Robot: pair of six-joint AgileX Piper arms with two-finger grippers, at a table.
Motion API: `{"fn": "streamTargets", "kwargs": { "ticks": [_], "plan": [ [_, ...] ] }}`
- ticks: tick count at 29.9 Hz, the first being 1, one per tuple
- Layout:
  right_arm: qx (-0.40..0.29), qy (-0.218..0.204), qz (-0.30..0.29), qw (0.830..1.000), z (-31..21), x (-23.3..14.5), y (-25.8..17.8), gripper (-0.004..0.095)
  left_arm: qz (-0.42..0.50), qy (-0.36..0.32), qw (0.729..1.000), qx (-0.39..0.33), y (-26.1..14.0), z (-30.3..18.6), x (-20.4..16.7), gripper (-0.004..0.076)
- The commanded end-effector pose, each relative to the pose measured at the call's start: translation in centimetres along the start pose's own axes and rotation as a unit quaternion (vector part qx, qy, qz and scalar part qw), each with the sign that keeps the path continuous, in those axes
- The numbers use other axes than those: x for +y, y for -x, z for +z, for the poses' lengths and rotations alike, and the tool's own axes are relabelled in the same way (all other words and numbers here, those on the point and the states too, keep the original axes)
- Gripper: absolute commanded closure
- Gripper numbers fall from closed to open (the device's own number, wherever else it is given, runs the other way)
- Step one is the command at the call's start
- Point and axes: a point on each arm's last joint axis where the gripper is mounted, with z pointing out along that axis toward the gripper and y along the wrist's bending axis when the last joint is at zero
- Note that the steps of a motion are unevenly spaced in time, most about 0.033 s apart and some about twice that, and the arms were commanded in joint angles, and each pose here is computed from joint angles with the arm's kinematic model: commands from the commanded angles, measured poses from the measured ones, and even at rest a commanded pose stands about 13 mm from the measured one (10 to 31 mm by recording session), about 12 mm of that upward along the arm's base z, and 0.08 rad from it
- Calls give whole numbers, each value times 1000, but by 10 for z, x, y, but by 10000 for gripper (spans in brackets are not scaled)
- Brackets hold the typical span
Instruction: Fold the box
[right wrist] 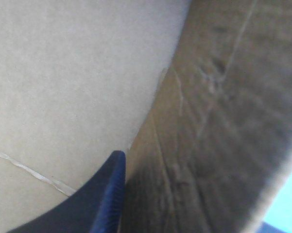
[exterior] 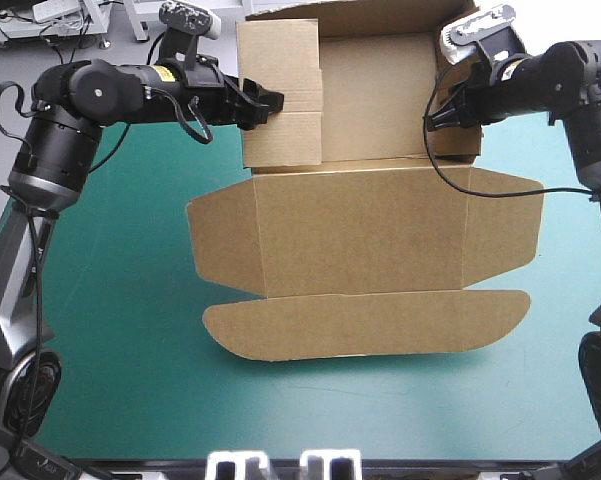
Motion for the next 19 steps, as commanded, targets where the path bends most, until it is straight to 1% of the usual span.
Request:
{"fn": "streamTargets", "kwargs": {
  "ticks": [1,7,10,12,17,19],
  "plan": [
    [-87,5,15,996,-30,5,17,928,5,50,997,-65,17,-23,-17,215],
    [-94,22,23,995,-30,8,18,928,3,124,990,-61,16,-18,-25,263],
    [-93,25,24,995,-30,9,18,928,-2,155,986,-65,17,-19,-23,306],
    [-89,27,23,995,-30,9,17,928,-1,166,984,-66,17,-20,-21,363],
    [-87,24,23,996,-30,9,17,928,3,172,983,-66,17,-20,-20,577],
    [-86,21,26,996,-30,8,17,928,7,172,983,-63,17,-20,-20,636]
  ]
}}
